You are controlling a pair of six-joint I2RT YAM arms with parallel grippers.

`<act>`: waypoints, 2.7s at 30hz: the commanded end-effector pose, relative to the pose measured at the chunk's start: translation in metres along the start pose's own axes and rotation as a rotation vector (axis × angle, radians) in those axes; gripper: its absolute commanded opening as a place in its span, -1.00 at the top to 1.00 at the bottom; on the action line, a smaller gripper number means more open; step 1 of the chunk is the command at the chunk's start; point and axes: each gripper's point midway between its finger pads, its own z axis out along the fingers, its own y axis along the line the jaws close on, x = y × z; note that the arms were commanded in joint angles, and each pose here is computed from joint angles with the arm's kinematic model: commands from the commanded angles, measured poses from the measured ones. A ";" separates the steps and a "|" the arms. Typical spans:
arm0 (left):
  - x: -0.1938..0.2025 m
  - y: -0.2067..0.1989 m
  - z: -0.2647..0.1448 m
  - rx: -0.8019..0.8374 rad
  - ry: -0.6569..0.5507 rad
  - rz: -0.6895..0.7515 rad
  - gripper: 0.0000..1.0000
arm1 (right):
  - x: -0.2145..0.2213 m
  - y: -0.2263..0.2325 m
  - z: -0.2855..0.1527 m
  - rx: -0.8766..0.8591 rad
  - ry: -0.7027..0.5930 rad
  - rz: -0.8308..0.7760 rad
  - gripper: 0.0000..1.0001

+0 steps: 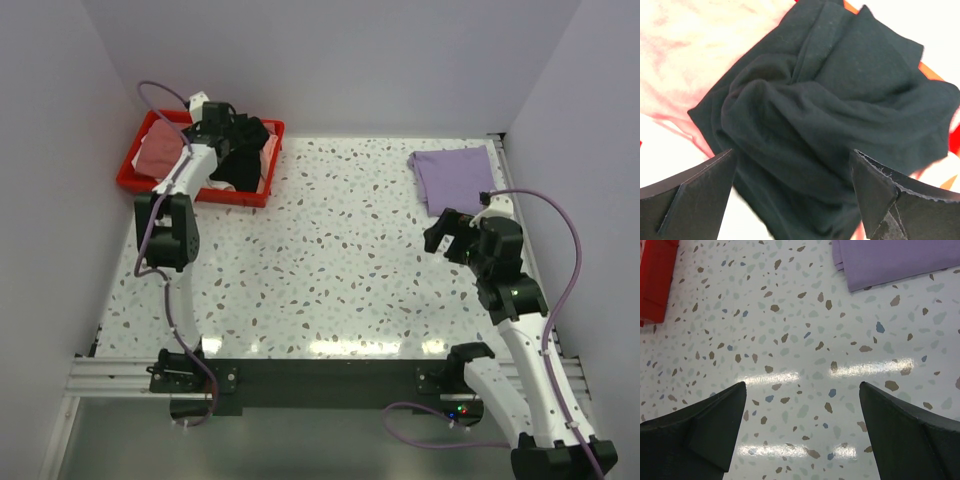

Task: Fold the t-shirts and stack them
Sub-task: Grab the tshirt from the pile, then move the tshirt to the center of the board

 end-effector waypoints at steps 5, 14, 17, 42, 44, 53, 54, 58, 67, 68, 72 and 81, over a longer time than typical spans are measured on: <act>-0.011 0.016 0.022 -0.056 -0.016 0.009 -0.78 | -0.004 0.002 0.000 -0.015 -0.026 -0.016 -0.98; -0.036 0.002 0.010 0.025 -0.055 -0.031 0.86 | -0.005 0.003 -0.002 -0.021 -0.027 -0.016 -0.98; -0.051 -0.002 -0.003 0.054 -0.081 -0.047 1.00 | -0.006 0.003 -0.005 -0.019 -0.028 -0.019 -0.98; -0.164 -0.114 -0.308 0.833 -0.469 -0.030 1.00 | -0.011 0.006 -0.013 -0.044 -0.081 -0.007 -0.98; -0.163 -0.126 -0.355 0.962 -0.496 -0.054 1.00 | -0.012 0.006 -0.011 -0.047 -0.089 -0.005 -0.98; -0.117 -0.162 -0.521 1.449 -0.514 0.030 1.00 | -0.013 -0.005 -0.012 0.021 -0.089 0.002 -0.98; -0.112 -0.162 -0.535 1.512 -0.505 0.039 1.00 | -0.013 -0.008 -0.013 0.037 -0.091 0.006 -0.98; -0.084 -0.158 -0.563 1.643 -0.410 0.031 1.00 | -0.021 -0.030 -0.020 0.159 -0.149 0.046 -0.98; 0.024 -0.140 -0.491 1.482 -0.173 -0.018 1.00 | -0.030 -0.077 -0.045 0.419 -0.287 0.143 -0.98; 0.035 -0.139 -0.476 1.439 -0.155 -0.037 1.00 | -0.031 -0.077 -0.045 0.414 -0.286 0.139 -0.98; 0.091 -0.129 -0.390 1.114 -0.024 -0.031 1.00 | -0.027 -0.074 -0.038 0.409 -0.247 0.126 -0.98; 0.164 -0.086 -0.282 0.641 0.111 0.122 0.77 | -0.013 -0.070 -0.018 0.402 -0.139 0.081 -0.98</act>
